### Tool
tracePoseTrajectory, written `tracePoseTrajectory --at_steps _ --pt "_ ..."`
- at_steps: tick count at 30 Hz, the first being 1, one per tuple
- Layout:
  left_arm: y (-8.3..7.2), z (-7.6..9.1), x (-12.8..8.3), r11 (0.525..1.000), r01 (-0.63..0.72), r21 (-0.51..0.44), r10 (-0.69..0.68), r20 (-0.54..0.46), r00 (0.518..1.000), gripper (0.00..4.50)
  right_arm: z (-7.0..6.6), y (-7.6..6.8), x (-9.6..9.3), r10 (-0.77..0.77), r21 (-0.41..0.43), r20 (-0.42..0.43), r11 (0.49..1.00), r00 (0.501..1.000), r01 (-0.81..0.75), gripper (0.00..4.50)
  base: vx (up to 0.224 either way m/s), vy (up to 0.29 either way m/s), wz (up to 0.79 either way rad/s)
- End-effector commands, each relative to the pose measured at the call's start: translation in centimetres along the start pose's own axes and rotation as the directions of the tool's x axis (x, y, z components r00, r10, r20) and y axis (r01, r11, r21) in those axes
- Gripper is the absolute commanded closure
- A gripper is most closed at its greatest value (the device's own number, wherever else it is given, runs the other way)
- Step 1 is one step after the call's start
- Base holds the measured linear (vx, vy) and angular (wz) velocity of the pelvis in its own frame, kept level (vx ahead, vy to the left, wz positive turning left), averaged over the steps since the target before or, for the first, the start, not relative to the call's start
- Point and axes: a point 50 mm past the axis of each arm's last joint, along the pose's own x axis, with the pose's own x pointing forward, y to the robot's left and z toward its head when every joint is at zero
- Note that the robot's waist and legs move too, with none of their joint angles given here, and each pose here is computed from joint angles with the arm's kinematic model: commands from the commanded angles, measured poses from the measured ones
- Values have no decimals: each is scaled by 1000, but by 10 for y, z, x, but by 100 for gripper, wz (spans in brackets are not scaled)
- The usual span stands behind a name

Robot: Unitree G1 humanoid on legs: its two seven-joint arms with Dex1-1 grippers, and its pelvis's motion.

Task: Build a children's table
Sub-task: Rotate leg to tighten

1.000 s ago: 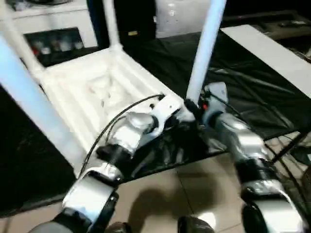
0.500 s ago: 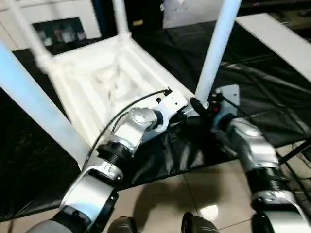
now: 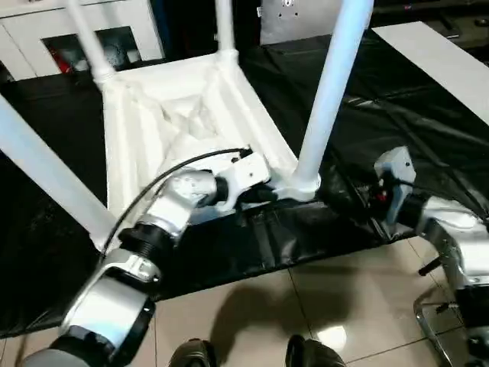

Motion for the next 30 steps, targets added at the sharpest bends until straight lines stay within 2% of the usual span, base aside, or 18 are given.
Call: tracePoseTrajectory --at_steps 1,4,7,10,11,12,25,26,30 --pt "-16 -2 5 984 171 58 -171 -11 985 450 11 0 -1 57 -57 11 997 998 -57 6 0 0 0" --pt "-20 -3 1 968 234 87 -234 -17 972 450 13 3 -1 129 -88 -11 988 992 -130 6 0 0 0" --pt "-23 -3 -1 949 298 107 -297 -28 955 450 13 7 0 194 -83 -13 977 981 -195 43 0 0 0" --pt "-28 -3 -2 929 346 136 -344 -37 938 450 12 10 3 251 -68 -28 965 968 -253 55 0 0 0" --pt "-29 -3 -2 924 355 141 -353 -38 935 450 12 10 3 261 -71 -33 962 965 -263 80 0 0 0" --pt "-30 -3 -3 918 369 144 -367 -38 929 450 11 11 4 282 -70 -39 956 959 -284 85 0 0 0" --pt "-35 -3 -1 897 409 167 -408 -44 912 450 9 18 16 417 11 -31 909 908 -417 175 0 0 0" --pt "-35 -3 -2 897 409 167 -408 -45 912 450 9 18 16 423 15 -33 906 905 -423 198 0 0 0" --pt "-35 -4 -2 897 410 165 -407 -48 912 450 9 18 16 437 20 -31 900 899 -436 230 0 0 0"
